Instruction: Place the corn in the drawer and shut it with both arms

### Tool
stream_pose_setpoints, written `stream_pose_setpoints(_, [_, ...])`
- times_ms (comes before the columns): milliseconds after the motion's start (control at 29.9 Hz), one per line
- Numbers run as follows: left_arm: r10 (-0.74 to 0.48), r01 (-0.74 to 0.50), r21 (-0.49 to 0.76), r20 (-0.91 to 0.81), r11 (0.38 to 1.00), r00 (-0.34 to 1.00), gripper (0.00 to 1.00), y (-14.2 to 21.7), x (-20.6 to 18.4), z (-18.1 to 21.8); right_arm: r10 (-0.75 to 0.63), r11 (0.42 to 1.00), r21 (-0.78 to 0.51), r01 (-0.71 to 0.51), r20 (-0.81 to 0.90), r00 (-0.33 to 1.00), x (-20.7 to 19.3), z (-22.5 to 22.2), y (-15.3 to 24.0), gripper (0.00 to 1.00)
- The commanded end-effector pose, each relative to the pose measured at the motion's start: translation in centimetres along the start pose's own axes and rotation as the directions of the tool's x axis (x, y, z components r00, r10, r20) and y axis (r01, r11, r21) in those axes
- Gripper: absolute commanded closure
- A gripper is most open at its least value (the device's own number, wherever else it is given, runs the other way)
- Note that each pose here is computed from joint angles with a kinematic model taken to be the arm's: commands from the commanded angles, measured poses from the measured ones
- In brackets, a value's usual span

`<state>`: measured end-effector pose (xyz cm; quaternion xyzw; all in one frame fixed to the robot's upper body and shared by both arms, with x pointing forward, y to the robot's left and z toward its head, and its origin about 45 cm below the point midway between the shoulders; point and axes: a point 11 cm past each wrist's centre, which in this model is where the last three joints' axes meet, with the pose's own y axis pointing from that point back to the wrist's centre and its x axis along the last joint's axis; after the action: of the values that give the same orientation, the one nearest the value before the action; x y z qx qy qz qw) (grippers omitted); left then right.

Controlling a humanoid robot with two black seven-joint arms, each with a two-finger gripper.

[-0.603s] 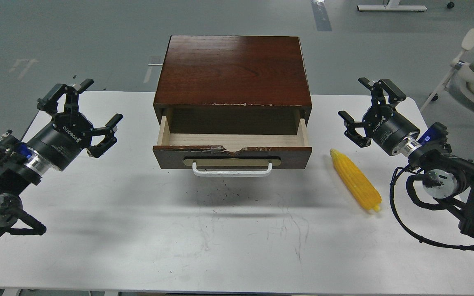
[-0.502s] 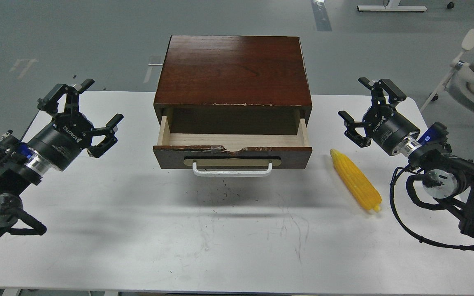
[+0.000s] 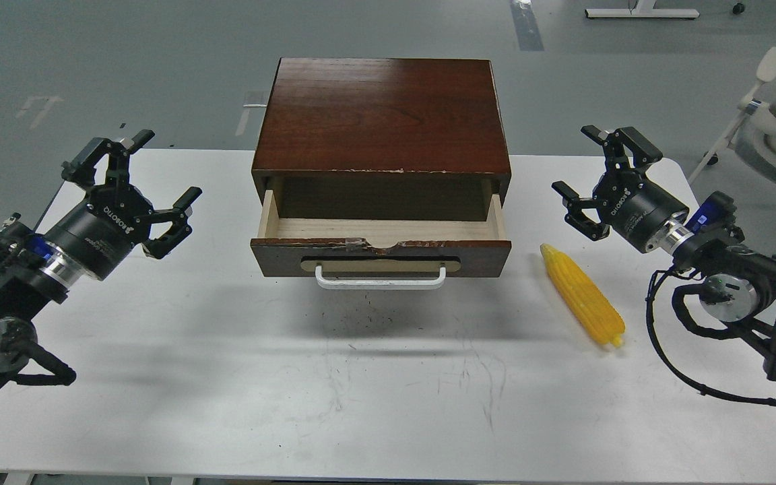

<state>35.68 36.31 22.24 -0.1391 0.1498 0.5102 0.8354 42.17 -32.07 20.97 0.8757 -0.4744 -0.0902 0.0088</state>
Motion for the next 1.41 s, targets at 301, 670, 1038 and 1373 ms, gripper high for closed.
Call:
stream_pose_setpoints(301, [-0.004, 0.004, 0.003, 0.024, 1.000, 1.000, 0.01, 0.2, 0.1, 0.8, -0.358, 0.917, -0.385, 0.101, -0.689, 0.629, 1.8, -7.0, 3.4, 0.00])
stream_pose_setpoints(670, [0.002, -0.003, 0.006, 0.044, 1.000, 0.999, 0.01, 0.5, 0.5, 1.5, -0.660, 0.735, -0.678, -0.024, -0.723, 0.203, 3.0, -0.9, 8.4, 0.00])
stream_pose_setpoints(1038, [-0.002, 0.001, 0.012, 0.033, 1.000, 0.999, 0.01, 0.4, 0.3, 0.9, -0.716, 0.697, -0.717, -0.032, -0.697, 0.021, 2.4, 4.9, 7.5, 0.01])
stream_pose_setpoints(1373, [0.000, 0.000, 0.011, 0.034, 1.000, 0.999, 0.01, 0.5, 0.3, 1.0, -0.751, 0.661, -0.751, 0.013, -0.660, 0.018, 0.6, 8.4, 6.7, 0.17])
